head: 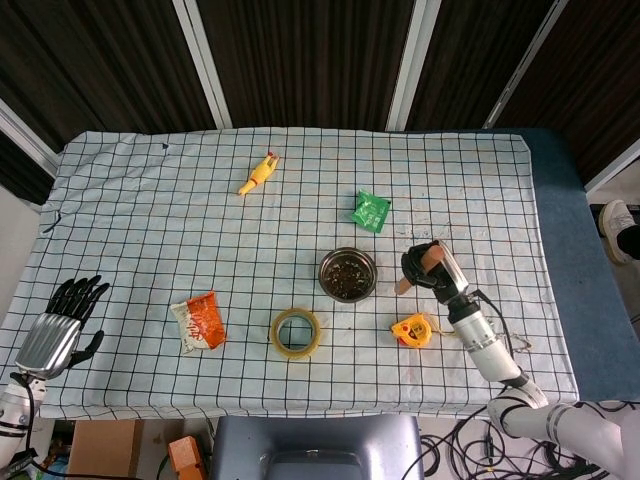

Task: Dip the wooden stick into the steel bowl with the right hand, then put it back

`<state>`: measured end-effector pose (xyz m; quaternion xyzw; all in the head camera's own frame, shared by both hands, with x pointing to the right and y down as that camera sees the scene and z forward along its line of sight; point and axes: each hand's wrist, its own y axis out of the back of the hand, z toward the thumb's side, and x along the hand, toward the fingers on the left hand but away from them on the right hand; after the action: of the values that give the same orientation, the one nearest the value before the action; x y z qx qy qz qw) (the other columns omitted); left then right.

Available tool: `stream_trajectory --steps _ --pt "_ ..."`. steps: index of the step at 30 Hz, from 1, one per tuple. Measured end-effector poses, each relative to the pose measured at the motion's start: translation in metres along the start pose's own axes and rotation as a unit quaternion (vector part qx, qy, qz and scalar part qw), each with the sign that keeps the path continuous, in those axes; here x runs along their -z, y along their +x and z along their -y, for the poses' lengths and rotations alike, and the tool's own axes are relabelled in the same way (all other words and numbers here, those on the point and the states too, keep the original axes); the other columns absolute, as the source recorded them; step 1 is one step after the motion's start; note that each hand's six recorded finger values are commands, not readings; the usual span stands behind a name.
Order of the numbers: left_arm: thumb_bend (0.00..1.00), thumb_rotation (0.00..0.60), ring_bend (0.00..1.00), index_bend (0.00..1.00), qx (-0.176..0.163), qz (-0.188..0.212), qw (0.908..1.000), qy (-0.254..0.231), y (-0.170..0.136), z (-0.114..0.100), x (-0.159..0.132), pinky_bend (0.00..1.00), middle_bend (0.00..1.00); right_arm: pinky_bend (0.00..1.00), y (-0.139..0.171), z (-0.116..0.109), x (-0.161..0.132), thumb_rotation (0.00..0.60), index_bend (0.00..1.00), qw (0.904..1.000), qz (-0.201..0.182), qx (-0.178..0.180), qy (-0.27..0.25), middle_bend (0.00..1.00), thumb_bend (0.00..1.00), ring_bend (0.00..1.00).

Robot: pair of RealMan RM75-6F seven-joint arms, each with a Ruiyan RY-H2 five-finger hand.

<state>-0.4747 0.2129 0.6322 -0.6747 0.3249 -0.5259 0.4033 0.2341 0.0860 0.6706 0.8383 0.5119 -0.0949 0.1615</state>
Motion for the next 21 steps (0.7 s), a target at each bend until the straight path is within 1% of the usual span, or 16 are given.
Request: stream_trajectory --steps 3,5,7,11,15,21 --pt "0.42 0.600 0.00 0.00 -0.001 0.002 1.0000 0.002 0.000 -0.001 0.000 0.05 0.00 1.00 -0.027 0.024 -0.011 0.600 1.00 0.9997 -0.007 -0.016 0.015 1.00 0.78 1.00" --pt "0.43 0.600 0.00 0.00 -0.001 0.001 1.0000 0.003 -0.001 -0.001 0.001 0.05 0.00 1.00 -0.045 0.043 -0.015 0.600 1.00 0.9996 -0.009 -0.024 0.014 1.00 0.80 1.00" --pt "0.42 0.600 0.00 0.00 -0.002 0.000 1.0000 0.004 -0.001 -0.002 0.002 0.05 0.00 1.00 -0.056 0.057 -0.015 0.600 1.00 0.9995 -0.009 -0.027 0.011 1.00 0.82 1.00" --pt "0.42 0.600 0.00 0.00 -0.004 -0.003 1.0000 0.005 -0.003 -0.003 0.005 0.05 0.00 1.00 -0.072 0.084 -0.004 0.600 1.00 0.9992 0.000 -0.033 0.021 1.00 0.82 1.00" --pt "0.42 0.600 0.00 0.00 -0.006 -0.005 1.0000 0.005 -0.005 -0.004 0.008 0.05 0.00 1.00 -0.079 0.093 0.009 0.600 1.00 0.9989 0.011 -0.031 0.033 1.00 0.82 1.00" --pt "0.42 0.600 0.00 0.00 -0.006 -0.003 1.0000 0.006 -0.005 -0.005 0.008 0.05 0.00 1.00 -0.082 0.090 0.030 0.600 1.00 0.9985 0.029 -0.020 0.043 1.00 0.82 1.00"
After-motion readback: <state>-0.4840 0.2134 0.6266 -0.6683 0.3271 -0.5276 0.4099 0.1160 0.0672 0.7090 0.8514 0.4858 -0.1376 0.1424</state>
